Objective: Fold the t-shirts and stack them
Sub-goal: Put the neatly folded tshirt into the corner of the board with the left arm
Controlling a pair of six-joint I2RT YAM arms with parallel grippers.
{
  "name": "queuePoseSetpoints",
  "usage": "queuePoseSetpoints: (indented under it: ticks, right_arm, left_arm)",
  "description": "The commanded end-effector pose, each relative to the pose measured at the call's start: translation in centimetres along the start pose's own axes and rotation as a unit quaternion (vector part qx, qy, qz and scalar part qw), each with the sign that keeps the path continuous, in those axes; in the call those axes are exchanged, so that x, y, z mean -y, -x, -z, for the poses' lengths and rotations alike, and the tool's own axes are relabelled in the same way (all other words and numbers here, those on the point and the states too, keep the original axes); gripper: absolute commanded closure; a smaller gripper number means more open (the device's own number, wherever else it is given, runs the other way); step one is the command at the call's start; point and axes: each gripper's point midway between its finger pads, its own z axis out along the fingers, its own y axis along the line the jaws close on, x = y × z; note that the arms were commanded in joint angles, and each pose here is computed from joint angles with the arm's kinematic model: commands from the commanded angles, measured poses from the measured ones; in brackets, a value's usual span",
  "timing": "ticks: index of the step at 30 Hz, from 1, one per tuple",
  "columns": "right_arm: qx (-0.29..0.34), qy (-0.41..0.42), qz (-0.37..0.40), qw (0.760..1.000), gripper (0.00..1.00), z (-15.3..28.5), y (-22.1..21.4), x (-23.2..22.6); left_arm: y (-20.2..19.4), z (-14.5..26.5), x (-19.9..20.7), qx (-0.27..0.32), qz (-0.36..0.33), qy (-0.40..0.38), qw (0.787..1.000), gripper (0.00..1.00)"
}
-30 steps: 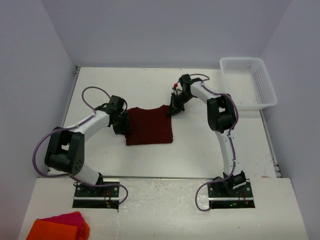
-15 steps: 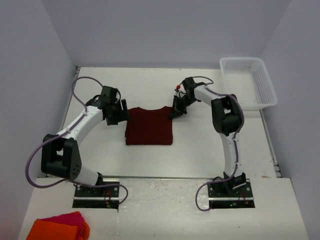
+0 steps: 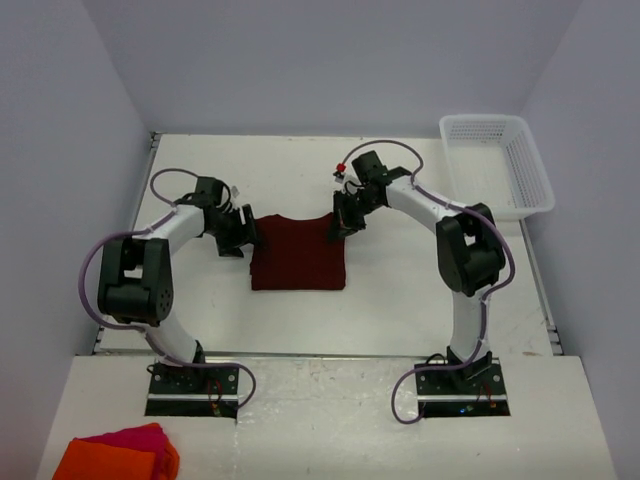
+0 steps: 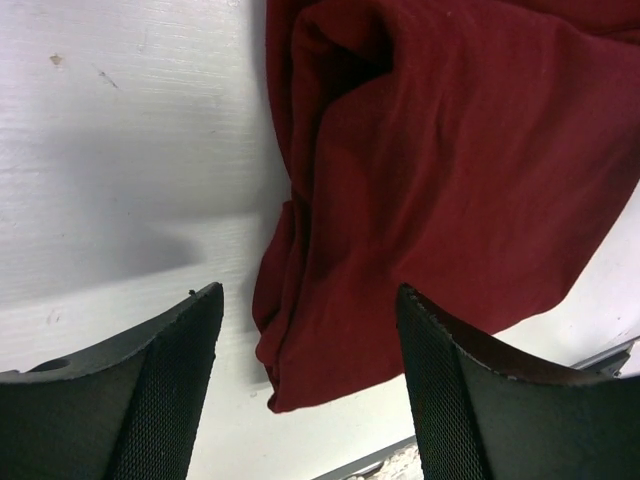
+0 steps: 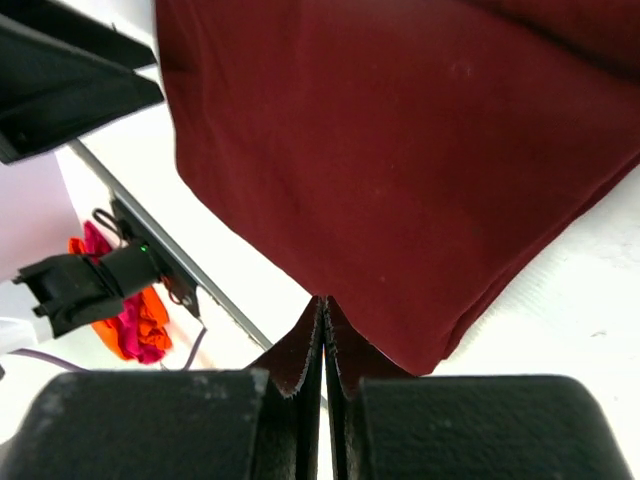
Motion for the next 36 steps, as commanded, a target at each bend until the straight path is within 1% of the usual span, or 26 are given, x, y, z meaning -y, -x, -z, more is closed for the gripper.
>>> queuePoseSetpoints:
  ticks: [1,8,14,21,31,36]
  right_arm:
    - [-0.012,-0.016,-0.005,1.000,1.00,-1.7,-1.2,1.2]
    - [-0.037,-0.036,-0.047,0.998,1.00,-3.7,-3.6,3.5]
    - [-0.049,-0.059,-0.059,0.995,1.00,-4.2,-4.7,4.6]
    - [-0.053,-0.057,-0.064,0.995,1.00,-4.6,-4.9,4.7]
    - [-0.053,-0.049,-0.068,0.995,1.00,-4.8,-4.8,4.6]
    - [-0.053,-0.039,-0.069,0.995,1.00,-4.8,-4.7,4.1]
  left_arm:
    - [0.3,-0.7,0.9,-0.002,-0.025,-0.036,0.999,0.29]
    - [-0.3,-1.9,-0.8,-0.015,-0.024,-0.013,1.000,0.28]
    - [-0.1,-2.5,-1.8,-0.022,-0.017,-0.011,1.000,0.27]
    - [0.0,-2.5,-1.7,-0.028,0.000,-0.054,0.998,0.28]
    - [-0.7,-3.3,-1.8,-0.039,0.004,-0.066,0.997,0.32]
    - [-2.3,-4.3,-2.0,-0.062,0.010,-0.064,0.996,0.34]
